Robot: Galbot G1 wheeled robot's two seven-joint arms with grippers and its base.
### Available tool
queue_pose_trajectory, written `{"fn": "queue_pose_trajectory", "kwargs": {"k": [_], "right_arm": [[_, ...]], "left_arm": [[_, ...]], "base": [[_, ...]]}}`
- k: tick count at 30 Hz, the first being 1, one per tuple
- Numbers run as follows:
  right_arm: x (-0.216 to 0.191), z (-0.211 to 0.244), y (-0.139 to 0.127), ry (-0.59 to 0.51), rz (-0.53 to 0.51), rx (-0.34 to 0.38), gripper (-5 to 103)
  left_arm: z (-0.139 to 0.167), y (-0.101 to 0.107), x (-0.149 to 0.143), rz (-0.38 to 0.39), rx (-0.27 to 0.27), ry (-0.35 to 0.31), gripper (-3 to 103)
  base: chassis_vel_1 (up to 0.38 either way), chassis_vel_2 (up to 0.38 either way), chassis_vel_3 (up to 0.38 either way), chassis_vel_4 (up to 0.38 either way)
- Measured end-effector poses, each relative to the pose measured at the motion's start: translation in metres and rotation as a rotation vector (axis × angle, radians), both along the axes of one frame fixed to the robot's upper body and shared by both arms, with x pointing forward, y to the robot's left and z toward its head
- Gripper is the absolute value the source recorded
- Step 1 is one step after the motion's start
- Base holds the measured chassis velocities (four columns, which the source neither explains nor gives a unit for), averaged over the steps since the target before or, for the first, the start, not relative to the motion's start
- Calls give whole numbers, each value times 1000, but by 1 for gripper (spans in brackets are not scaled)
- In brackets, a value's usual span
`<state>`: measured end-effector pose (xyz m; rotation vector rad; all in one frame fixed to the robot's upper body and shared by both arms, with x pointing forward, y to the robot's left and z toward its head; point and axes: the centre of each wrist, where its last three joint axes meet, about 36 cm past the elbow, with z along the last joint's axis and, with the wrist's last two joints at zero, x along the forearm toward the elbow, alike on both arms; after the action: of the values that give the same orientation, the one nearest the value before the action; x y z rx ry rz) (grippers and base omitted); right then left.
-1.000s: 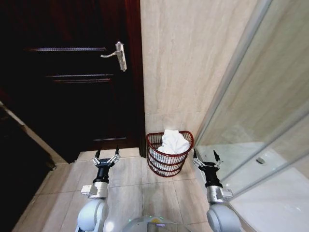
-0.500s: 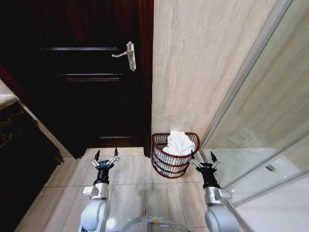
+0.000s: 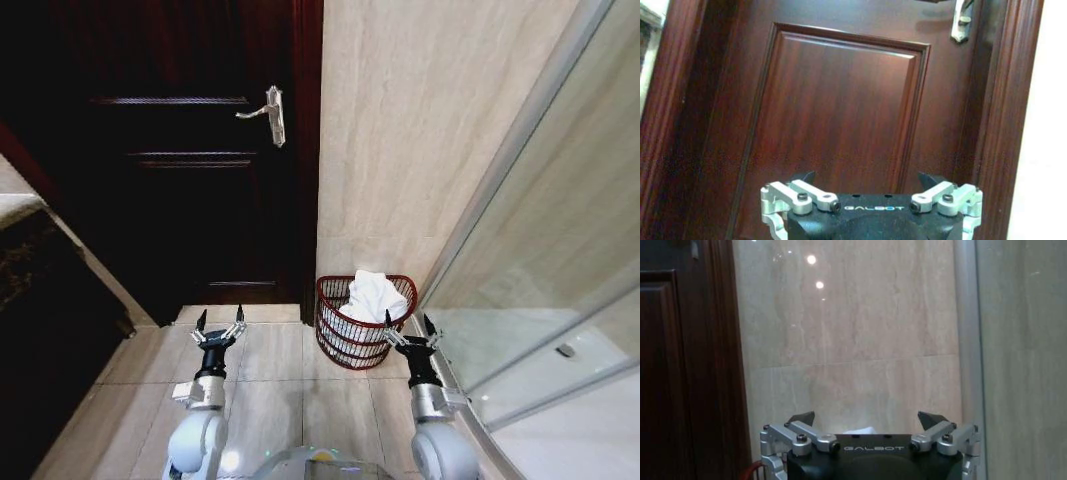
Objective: Discard the used towel into the hamper.
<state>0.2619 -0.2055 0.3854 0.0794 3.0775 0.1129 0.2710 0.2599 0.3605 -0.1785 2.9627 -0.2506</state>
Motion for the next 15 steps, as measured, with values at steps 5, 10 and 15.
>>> {"fn": "queue_pose_trajectory", "kwargs": {"k": [5,10,15], "right_arm": [[1,1,7,-4,-3,-3,100],[2,0,8,4,1,-26,100],[1,0,8,23,3,-42,100]], "left_arm": [[-2,5,2,-1,4,-1,100],[-4,6,4,15,6,-25,100],[-5,4,2,16,2,-22,100]], "base": [[0,0,0,0],[0,0,0,0],[0,0,0,0]]}}
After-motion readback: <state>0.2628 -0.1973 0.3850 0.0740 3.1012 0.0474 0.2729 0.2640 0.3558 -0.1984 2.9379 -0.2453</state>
